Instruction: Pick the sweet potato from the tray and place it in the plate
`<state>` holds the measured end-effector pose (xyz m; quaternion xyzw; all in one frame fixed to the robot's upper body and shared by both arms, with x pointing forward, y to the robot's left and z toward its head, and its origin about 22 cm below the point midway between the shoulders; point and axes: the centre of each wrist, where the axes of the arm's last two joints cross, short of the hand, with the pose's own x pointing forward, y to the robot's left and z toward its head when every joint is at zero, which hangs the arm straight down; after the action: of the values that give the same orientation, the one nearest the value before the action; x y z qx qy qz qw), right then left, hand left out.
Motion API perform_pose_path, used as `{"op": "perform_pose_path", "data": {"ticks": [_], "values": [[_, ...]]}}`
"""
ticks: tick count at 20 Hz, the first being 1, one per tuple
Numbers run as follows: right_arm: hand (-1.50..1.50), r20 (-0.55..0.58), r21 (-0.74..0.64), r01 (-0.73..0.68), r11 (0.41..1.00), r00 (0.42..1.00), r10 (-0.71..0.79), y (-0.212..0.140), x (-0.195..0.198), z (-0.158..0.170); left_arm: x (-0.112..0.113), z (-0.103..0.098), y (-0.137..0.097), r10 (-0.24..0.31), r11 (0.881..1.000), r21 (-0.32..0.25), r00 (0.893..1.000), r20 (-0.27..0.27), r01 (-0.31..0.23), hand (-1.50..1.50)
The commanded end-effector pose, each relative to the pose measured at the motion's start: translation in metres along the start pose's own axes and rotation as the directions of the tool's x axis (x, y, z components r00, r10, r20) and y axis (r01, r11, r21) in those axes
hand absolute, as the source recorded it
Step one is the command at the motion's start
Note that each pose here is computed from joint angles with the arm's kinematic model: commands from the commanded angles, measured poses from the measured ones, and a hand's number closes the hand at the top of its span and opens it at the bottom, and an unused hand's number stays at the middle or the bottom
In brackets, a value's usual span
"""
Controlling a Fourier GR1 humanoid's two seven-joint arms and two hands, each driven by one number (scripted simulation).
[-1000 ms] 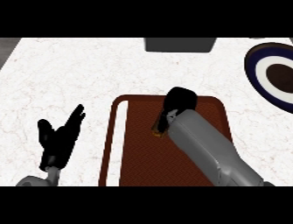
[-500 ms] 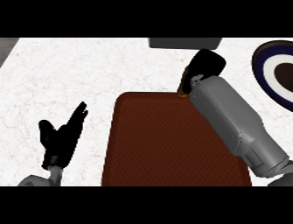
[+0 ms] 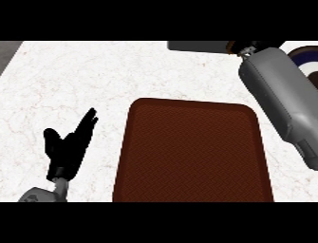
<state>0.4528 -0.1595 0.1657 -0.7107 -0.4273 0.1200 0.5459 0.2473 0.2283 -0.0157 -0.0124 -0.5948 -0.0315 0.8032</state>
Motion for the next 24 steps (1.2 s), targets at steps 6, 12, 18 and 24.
{"op": "perform_pose_path", "data": {"ticks": [6, 12, 18, 24], "values": [[1.50, -0.248, -0.336, 0.259, 0.906, 0.904, -0.350, -0.008, -0.023, -0.039, -0.010, 0.005, 0.002, 0.002, 1.000, 0.009, 0.999, -0.048, -0.001, 0.00], [1.50, -0.216, -0.472, 0.347, 0.810, 0.845, -0.488, -0.004, -0.055, -0.060, -0.017, 0.006, 0.008, 0.017, 1.000, 0.028, 0.997, -0.071, -0.015, 0.00], [1.50, -0.274, -0.546, 0.249, 0.800, 0.850, -0.451, 0.034, -0.118, -0.068, -0.008, 0.006, 0.012, 0.013, 0.999, 0.035, 0.998, -0.059, -0.011, 0.00], [1.50, -0.319, -0.659, 0.174, 0.732, 0.817, -0.481, 0.031, -0.187, -0.099, -0.021, 0.012, 0.009, 0.029, 0.999, 0.039, 0.997, -0.073, -0.026, 0.00]]}}
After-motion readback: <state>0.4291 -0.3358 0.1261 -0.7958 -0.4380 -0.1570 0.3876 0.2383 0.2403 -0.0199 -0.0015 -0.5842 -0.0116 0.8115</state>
